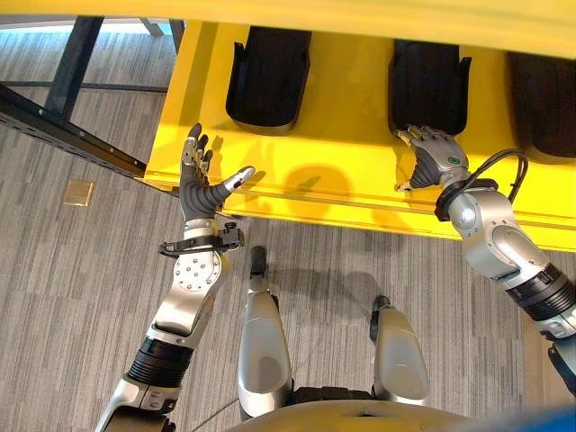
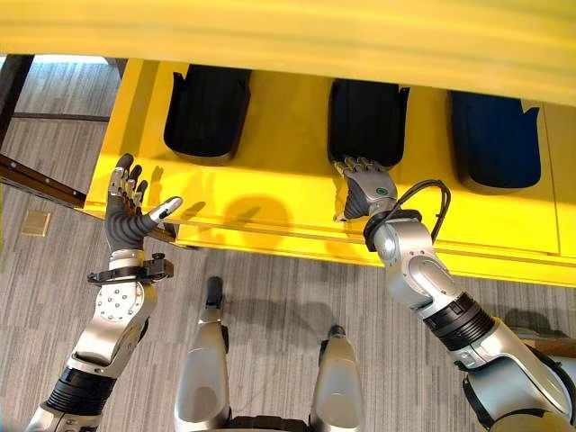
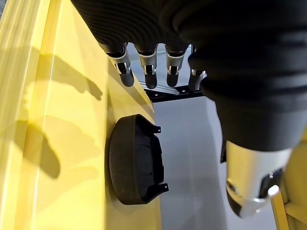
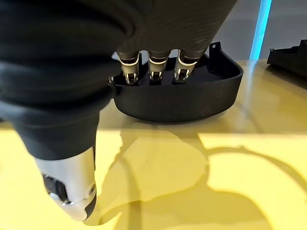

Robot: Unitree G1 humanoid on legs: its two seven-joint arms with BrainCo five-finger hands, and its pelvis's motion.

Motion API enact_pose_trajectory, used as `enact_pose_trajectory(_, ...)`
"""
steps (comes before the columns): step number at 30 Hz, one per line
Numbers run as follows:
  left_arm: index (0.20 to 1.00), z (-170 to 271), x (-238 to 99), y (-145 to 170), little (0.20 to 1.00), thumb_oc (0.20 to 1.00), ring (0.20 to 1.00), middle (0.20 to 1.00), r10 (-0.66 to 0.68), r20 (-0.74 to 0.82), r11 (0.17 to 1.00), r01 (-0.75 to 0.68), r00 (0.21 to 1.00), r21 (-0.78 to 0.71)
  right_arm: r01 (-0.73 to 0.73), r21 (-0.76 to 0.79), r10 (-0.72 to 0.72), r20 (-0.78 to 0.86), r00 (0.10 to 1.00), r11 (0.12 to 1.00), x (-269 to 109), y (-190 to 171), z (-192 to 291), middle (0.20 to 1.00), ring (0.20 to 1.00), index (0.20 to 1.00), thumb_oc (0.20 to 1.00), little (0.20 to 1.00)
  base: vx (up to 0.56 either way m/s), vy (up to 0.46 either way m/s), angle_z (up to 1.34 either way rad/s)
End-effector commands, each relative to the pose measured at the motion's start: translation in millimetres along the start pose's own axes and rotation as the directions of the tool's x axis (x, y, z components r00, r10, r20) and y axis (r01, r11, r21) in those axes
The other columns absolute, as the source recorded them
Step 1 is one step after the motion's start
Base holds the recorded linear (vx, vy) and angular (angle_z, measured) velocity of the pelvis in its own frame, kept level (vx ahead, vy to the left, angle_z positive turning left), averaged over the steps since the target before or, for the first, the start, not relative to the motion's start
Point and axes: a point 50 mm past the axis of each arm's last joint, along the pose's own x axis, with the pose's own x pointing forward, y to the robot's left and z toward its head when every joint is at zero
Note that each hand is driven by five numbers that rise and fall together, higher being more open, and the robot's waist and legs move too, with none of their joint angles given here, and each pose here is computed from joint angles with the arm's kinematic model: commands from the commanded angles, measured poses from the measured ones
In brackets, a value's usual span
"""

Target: Move parts from the plastic box to the shelf.

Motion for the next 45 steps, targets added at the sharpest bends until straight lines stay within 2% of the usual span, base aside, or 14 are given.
enact_pose_trajectory(1,1.0,31.8,6.5,3.3,1.0,1.0,1.0,1.0,-0.012,0.164,1.0,0.012,0.986,0.003,0.086,0.011,-0.086,0.057,0.995,0.996,4.1,-23.5,14.9,1.0,1.0,1.0,1.0,1.0,0.0,0.0,0.0)
enact_pose_trajectory(25,1.0,32.7,6.9,6.0,1.0,1.0,1.0,1.0,0.036,0.17,0.999,-0.038,0.985,0.008,0.098,0.042,-0.103,0.126,0.987,0.994,-10.7,-28.3,23.2,1.0,1.0,1.0,1.0,1.0,0.0,0.003,-0.01)
enact_pose_trajectory(37,1.0,31.8,6.2,2.2,1.0,1.0,1.0,1.0,0.01,0.165,1.0,-0.012,0.986,0.006,0.066,0.067,-0.072,0.082,0.994,0.996,-9.7,-21.5,17.3,1.0,1.0,1.0,1.0,1.0,0.0,0.0,0.0)
enact_pose_trajectory(45,1.0,32.3,7.0,0.3,1.0,1.0,1.0,1.0,0.007,0.165,1.0,-0.008,0.986,0.004,0.098,0.083,-0.101,0.031,0.994,0.992,-2.4,-17.6,12.6,1.0,1.0,1.0,1.0,1.0,0.0,0.0,0.0)
